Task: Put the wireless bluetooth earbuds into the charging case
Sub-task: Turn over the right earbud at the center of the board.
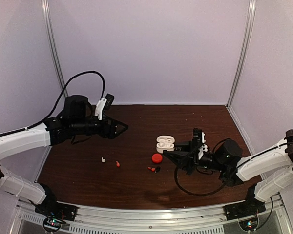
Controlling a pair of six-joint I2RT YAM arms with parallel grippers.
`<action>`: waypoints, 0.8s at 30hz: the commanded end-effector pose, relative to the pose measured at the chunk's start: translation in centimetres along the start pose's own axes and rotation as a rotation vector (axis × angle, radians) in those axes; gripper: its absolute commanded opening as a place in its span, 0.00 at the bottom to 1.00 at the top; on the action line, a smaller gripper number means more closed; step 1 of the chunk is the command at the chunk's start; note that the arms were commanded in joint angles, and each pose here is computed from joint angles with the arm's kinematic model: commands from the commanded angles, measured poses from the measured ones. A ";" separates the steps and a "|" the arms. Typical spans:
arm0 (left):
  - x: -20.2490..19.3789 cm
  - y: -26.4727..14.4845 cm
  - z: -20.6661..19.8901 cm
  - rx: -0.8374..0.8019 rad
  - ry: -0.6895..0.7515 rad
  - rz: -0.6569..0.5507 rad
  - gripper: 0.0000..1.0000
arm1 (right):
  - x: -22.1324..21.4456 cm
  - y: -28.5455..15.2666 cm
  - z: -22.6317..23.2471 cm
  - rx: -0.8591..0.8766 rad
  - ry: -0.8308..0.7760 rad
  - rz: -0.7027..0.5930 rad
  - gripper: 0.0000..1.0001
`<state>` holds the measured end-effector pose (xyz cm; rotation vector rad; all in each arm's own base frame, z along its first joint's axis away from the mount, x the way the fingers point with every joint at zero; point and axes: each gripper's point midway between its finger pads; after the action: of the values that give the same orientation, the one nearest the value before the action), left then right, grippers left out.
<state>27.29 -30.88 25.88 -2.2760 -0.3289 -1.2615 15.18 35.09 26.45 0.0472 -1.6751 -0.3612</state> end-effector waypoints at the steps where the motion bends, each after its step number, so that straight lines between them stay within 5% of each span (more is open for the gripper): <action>1: -3.9 -1.6 8.0 0.377 -0.210 0.098 0.77 | 1.3 -0.9 -0.4 -0.033 0.000 -0.027 0.00; 9: -12.0 -5.3 15.0 0.689 -0.500 0.170 0.67 | 1.0 -1.7 -1.0 -0.055 0.017 -0.003 0.00; 24: -17.4 -4.2 15.2 0.636 -0.545 0.291 0.61 | 0.6 -2.2 -1.6 -0.068 0.019 0.001 0.00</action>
<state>26.71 -17.44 6.22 -1.9007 -0.4848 -0.2998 16.23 33.09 25.91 -0.0201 -1.6390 -0.3867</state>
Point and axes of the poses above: each gripper's point midway between its finger pads, its own y axis out along the fingers, its own z axis along the line the jaws close on, x = y × z, and after that the axes turned 7 degrees about -y, right-handed
